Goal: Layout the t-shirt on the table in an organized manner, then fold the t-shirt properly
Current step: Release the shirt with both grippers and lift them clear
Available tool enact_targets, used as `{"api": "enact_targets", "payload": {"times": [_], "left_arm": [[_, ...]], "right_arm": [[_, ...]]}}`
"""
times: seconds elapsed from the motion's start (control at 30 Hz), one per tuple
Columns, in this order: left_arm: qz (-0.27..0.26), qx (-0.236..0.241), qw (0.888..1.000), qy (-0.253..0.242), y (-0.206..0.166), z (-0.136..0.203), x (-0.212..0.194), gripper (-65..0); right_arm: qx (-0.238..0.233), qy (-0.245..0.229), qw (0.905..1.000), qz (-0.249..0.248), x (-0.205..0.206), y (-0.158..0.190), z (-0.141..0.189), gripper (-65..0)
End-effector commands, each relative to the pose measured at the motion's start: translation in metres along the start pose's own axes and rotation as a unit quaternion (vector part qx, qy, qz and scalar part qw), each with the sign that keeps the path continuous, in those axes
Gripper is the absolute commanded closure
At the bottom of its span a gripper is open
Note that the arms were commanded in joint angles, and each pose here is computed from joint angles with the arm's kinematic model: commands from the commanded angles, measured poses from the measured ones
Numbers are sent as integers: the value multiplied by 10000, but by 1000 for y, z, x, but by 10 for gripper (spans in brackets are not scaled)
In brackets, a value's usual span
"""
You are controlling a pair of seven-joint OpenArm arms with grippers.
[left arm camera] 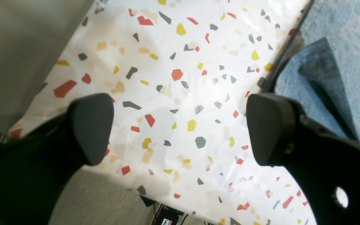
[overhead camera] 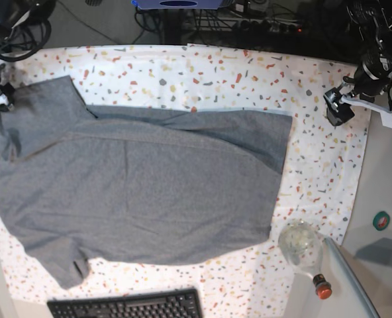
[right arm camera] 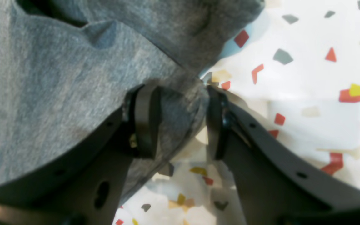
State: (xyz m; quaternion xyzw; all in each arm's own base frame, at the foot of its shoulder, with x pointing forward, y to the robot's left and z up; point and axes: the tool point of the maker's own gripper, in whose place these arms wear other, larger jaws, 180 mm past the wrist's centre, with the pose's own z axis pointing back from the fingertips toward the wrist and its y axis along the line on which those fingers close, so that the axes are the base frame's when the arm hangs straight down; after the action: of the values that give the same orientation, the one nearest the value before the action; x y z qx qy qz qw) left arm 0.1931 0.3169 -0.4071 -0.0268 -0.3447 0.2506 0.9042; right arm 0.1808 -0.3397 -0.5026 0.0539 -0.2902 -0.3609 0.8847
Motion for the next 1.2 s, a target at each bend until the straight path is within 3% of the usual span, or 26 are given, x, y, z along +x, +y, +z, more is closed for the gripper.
{"api": "enact_targets", "payload": {"times": [0.0,0.23,0.3,0.33,0.37,0.57,0.93,1.17], "left_arm": [[-72,-45,9998,-183,-1,3,12,-650],[-72,-45,9998,-183,-1,3,12,-650],[-73,-41,9998,-176,-1,3,11,-650],[-73,-41,9998,-176,-1,3,11,-650],[-73,-41,9998,-176,-1,3,11,-650],[10,-7,10000,-73,3,-1,5,-650],[23,8,10000,-30,5,-2,2,-650],[6,24,10000,-5,6,-2,0,-650]], "right_arm": [[-11,520,9986,34,-22,1,-1,-219],[5,593,9982,37,-22,3,-1,-212],[11,607,9981,49,-23,4,-1,-140],[11,607,9981,49,-23,4,-1,-47],[14,610,9981,55,-23,4,-1,0],[74,420,9990,104,-5,12,-1,0],[204,-211,9967,760,87,57,30,0],[578,-378,9954,657,133,93,19,0]]}}
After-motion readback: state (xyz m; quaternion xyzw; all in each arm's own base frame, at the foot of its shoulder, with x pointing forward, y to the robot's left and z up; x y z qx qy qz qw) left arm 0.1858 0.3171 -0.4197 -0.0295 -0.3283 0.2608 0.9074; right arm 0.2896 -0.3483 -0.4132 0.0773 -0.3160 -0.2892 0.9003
